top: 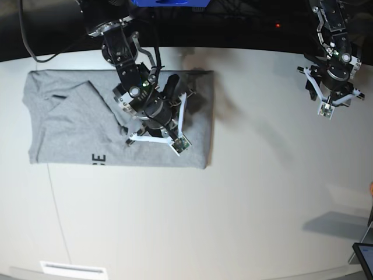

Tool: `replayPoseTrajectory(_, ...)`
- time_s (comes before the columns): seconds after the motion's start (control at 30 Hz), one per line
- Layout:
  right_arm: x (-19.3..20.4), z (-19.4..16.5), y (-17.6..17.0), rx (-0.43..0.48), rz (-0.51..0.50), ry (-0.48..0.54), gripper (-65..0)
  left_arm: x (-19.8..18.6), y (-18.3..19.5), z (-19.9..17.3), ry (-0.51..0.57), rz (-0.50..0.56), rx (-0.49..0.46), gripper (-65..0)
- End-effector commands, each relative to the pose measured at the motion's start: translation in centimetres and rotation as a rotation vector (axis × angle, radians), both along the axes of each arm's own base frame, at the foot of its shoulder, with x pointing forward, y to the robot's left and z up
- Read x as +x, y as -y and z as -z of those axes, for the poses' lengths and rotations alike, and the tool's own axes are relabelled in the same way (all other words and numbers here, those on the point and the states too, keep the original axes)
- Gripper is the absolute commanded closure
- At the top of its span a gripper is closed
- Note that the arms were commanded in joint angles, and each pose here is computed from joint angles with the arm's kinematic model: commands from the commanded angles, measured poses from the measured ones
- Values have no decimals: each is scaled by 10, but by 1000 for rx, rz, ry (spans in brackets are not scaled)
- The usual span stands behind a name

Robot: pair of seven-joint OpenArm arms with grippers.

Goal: Fold the T-shirt properly
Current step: 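Press the right gripper onto the folded stack to flatten it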

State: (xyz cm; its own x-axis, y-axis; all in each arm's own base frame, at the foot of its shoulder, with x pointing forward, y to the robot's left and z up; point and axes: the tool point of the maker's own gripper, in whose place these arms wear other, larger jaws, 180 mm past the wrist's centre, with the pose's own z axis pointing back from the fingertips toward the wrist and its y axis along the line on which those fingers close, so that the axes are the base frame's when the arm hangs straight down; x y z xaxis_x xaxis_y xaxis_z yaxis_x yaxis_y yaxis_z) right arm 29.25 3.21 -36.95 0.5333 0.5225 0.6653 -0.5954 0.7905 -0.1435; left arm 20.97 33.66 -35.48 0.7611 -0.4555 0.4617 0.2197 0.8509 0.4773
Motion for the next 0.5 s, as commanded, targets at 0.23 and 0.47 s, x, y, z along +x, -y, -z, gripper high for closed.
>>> replayPoseTrajectory(0.23, -12, -13, 8, 41, 43, 27, -7, 0, -4, 2, 2, -8, -3, -309)
replayPoseTrajectory(0.47, -31, -10, 9, 51, 52, 3, -7, -1, -5, 4, -1, -11, -6, -309)
